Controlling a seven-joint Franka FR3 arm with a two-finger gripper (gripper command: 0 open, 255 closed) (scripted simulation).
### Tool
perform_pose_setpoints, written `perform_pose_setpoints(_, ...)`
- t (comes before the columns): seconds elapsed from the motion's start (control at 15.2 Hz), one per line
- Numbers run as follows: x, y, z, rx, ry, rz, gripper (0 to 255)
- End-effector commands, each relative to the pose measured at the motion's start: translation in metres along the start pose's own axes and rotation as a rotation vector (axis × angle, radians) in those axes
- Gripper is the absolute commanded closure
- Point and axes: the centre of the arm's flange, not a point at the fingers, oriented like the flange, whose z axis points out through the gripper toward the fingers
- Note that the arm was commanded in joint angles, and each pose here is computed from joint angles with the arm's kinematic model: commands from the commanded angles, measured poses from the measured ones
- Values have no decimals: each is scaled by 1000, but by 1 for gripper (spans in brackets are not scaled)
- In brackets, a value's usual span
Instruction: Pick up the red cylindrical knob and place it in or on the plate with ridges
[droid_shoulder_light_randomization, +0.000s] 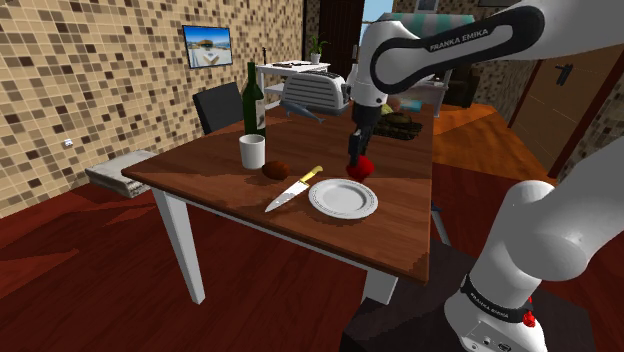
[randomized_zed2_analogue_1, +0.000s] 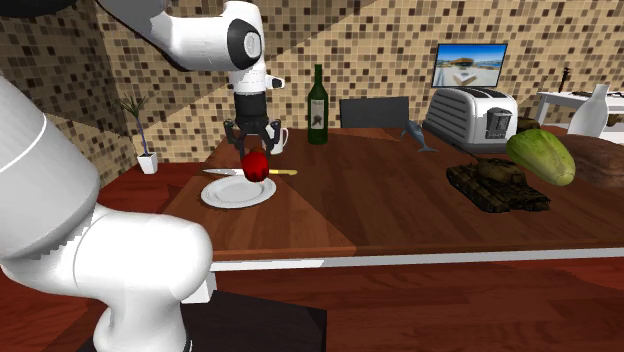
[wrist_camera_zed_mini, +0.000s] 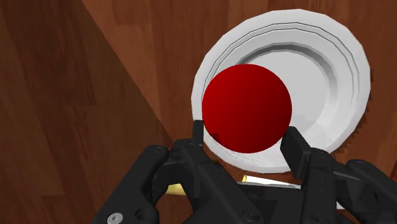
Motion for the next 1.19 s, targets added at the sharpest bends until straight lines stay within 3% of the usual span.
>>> perform_pose_setpoints(0.0, -3, -29, -3, 0, 0, 1, 255)
perform_pose_setpoints(0.13, -5, -57, -3, 0, 0, 1, 255)
perform_pose_setpoints(1.12, -7, -57, 75, 0, 0, 1, 255)
